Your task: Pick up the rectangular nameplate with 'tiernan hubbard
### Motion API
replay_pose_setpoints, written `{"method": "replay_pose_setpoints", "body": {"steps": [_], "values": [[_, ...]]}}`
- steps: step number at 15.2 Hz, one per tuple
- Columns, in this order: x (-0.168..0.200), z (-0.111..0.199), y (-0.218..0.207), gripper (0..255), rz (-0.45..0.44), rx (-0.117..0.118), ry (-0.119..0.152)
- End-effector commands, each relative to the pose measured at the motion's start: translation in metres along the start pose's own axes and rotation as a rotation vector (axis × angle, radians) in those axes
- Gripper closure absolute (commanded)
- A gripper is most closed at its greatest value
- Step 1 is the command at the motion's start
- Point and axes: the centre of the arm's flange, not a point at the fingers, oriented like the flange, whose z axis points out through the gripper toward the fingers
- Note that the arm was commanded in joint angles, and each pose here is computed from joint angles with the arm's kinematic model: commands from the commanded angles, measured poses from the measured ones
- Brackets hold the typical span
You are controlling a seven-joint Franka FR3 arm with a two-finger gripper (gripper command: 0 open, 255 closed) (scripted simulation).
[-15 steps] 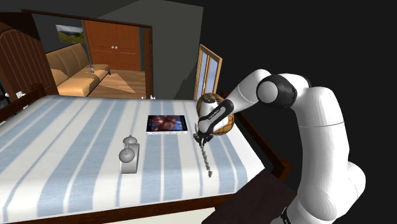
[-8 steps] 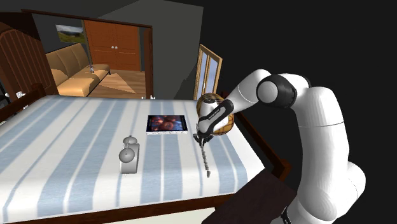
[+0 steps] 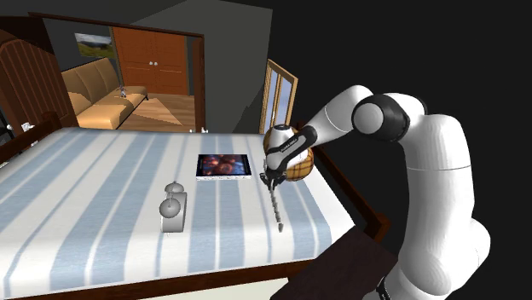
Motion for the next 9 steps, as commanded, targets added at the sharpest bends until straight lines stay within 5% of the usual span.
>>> {"method": "replay_pose_setpoints", "body": {"steps": [1, 9], "values": [[0.0, -0.011, 0.0, 255, 0.0, 0.0, 0.0], [0.002, -0.043, 0.001, 255, 0.0, 0.0, 0.0]]}}
